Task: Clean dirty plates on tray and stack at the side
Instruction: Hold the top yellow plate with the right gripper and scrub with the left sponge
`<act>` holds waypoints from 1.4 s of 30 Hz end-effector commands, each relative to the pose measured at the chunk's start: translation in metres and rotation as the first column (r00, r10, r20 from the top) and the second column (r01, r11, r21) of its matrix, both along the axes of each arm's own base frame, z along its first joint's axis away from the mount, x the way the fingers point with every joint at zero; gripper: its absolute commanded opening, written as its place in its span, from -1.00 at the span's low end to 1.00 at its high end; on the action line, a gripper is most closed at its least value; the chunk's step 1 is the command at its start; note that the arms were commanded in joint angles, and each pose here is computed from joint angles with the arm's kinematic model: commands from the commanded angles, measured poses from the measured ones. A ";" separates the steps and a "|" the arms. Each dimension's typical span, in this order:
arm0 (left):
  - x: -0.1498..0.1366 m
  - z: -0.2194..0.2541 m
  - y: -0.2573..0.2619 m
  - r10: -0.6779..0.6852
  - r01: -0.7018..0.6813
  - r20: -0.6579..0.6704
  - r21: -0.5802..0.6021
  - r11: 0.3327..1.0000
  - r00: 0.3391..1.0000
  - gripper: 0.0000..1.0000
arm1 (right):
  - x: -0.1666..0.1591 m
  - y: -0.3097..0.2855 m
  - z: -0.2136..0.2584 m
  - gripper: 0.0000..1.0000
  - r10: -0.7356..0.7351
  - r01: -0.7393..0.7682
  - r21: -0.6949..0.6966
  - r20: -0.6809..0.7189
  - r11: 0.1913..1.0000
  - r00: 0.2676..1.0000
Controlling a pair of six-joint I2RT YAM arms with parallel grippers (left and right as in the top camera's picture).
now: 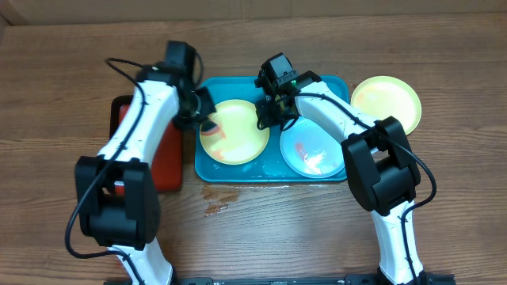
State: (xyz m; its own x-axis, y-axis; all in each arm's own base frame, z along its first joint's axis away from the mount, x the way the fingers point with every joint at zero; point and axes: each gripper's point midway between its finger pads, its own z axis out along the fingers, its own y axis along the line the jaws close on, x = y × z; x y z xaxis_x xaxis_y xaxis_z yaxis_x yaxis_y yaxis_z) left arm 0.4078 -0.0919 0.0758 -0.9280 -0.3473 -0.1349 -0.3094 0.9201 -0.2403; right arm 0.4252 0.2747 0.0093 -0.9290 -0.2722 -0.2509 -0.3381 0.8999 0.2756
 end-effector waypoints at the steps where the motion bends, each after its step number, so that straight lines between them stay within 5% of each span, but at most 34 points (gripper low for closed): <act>1: -0.009 -0.011 -0.033 -0.053 0.054 0.015 -0.068 0.996 0.998 -0.92 | -0.013 -0.013 -0.010 -0.93 -0.123 0.120 -0.040 -0.078 0.992 0.989; 6: -0.006 -0.027 -0.054 -0.034 0.039 0.062 -0.091 0.995 0.997 -0.92 | -0.019 -0.016 -0.011 -0.93 -0.257 0.252 -0.051 -0.144 0.966 0.956; 17: 0.010 -0.061 -0.056 -0.024 0.029 0.076 -0.066 0.997 0.997 -0.92 | -0.013 -0.026 -0.014 -0.93 -0.285 0.275 -0.102 -0.101 0.956 0.953; 28: 0.016 -0.064 0.011 -0.159 0.118 0.083 0.364 0.924 0.984 -0.92 | -0.013 -0.027 -0.014 -0.92 -0.286 0.276 -0.103 -0.099 0.956 0.953; 32: 0.024 -0.039 0.023 -0.157 0.109 0.073 0.439 0.892 0.985 -0.92 | -0.013 -0.027 -0.014 -0.92 -0.286 0.276 -0.103 -0.099 0.956 0.953; 36: 0.039 -0.011 0.005 -0.170 0.119 0.110 0.365 0.923 0.979 -0.92 | -0.013 -0.026 -0.013 -0.92 -0.286 0.276 -0.101 -0.097 0.956 0.953; 42: 0.041 -0.010 -0.049 -0.216 0.206 0.137 0.082 0.975 0.967 -0.92 | -0.013 -0.026 -0.013 -0.92 -0.285 0.276 -0.101 -0.097 0.956 0.954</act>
